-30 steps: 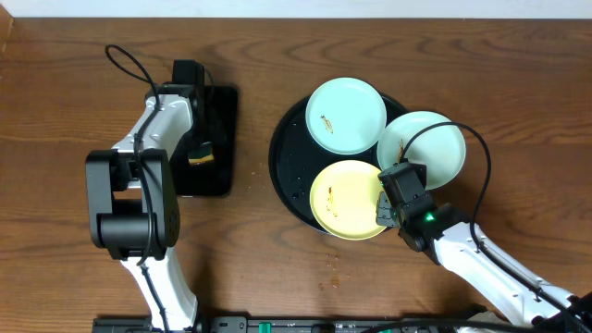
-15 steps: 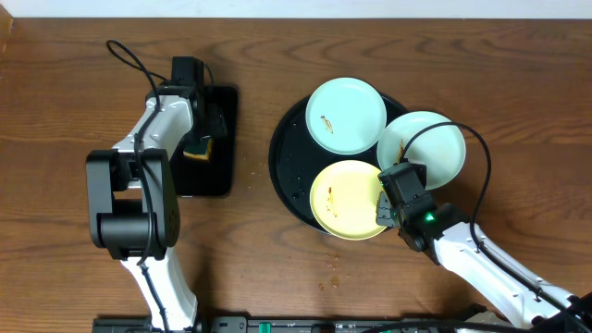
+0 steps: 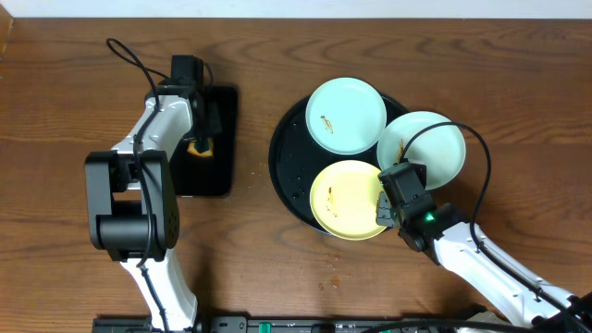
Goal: Clean dirty plates on tray and stack at the side
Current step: 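Lift the sponge with the left gripper while right holds yellow plate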
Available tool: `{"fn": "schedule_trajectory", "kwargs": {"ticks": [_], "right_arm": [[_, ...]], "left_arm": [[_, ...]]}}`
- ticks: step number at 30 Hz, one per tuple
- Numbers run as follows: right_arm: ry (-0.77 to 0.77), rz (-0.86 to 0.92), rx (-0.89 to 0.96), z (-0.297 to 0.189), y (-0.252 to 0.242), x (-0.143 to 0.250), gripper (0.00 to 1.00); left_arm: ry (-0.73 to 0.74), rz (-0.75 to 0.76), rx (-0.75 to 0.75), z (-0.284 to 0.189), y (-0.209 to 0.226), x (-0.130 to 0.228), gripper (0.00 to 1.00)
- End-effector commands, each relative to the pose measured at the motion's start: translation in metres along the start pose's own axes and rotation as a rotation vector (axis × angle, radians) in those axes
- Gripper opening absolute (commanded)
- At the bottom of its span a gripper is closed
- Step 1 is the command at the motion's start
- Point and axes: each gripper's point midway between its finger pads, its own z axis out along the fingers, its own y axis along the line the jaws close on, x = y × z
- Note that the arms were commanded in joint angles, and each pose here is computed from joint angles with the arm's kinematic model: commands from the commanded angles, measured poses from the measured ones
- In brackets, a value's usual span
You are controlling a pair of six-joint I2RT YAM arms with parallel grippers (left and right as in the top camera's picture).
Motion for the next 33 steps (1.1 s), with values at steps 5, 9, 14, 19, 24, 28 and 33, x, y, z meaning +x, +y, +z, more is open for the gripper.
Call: {"fn": "schedule_trajectory", "kwargs": {"ticks": [5,9,14,19,24,28,33], "right_arm": [[0.000,-0.004,0.022,0.002,-0.005,0.002,0.39],[0.018,-0.008,0.033,0.008,-0.006,0.006,0.38],[0.027,-0.011,0.038,0.015,-0.005,0.008,0.27],[0.041,-0.014,0.038,0.020,-0.004,0.011,0.26],[0.043,-0.015,0.040,0.023,-0.004,0.012,0.19],[0.049,-0.016,0.043,0.028,-0.003,0.013,0.13],[0.032,-0.018,0.028,0.029,0.001,0.008,0.01]], "left_arm": [[0.037,-0.001,-0.038,-0.006,0.011,0.011,0.70],[0.052,0.000,-0.041,-0.006,0.011,0.014,0.71],[0.060,0.001,-0.042,-0.004,0.012,0.018,0.71],[0.040,-0.001,-0.038,0.001,0.011,0.017,0.71],[0.039,-0.001,-0.038,0.002,0.011,0.017,0.71],[0.042,-0.001,-0.038,0.002,0.011,0.019,0.71],[0.043,-0.001,-0.039,0.003,0.011,0.019,0.72]]}}
